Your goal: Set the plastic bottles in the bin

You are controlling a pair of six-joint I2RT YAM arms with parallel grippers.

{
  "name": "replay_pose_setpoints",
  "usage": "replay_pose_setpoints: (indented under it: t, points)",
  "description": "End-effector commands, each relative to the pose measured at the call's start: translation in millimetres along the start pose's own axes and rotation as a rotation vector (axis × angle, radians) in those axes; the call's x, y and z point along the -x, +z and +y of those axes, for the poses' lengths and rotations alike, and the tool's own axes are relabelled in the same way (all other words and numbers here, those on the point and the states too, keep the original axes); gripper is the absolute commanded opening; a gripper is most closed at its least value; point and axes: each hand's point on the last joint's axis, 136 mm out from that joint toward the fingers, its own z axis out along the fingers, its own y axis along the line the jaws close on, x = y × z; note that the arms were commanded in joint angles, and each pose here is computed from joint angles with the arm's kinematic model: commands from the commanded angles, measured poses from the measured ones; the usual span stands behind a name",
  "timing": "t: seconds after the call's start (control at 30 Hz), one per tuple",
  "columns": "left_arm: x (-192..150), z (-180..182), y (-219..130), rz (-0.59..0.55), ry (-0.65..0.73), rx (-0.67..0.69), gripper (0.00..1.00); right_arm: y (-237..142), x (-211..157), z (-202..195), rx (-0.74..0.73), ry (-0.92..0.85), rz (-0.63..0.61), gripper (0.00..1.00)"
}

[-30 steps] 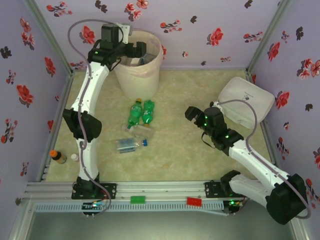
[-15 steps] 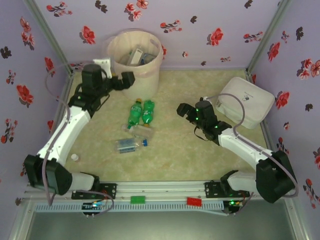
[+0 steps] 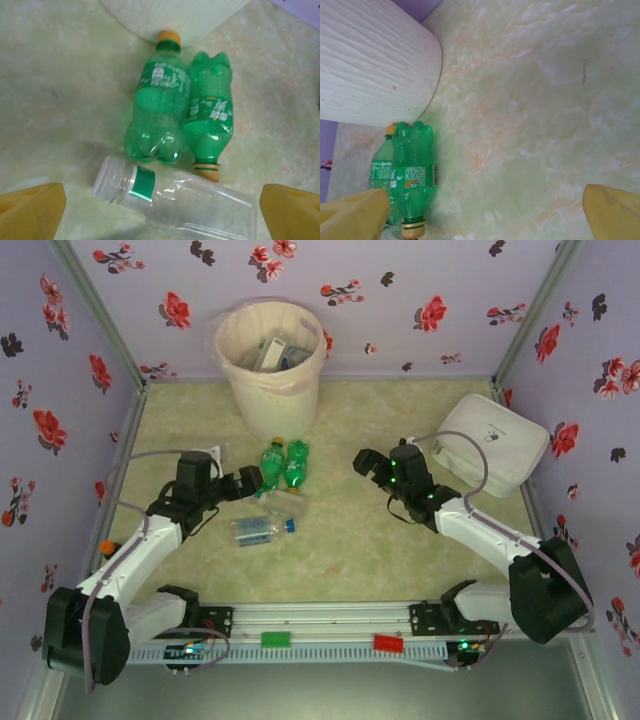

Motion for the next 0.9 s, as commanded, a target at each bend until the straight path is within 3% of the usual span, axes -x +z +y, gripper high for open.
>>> replay_pose_setpoints:
  t: [0.0, 0.4, 0.87]
  points:
    - [-21.1, 5.1, 6.1, 0.055, -0.043, -0.011, 1.00, 5.8, -4.8, 2.5, 0.002, 0.016, 0.005, 1.00]
    - [-96.7, -2.9, 5.8, 0.261, -0.043, -0.022, 1.00, 14.5, -8.5, 16.2, 0.011, -0.011, 0.029, 1.00]
    - [-168.0, -19.4, -12.9, 0.481, 0.181, 0.041, 1.00, 11.6, -12.9, 10.2, 0.001, -0.012, 0.033, 1.00]
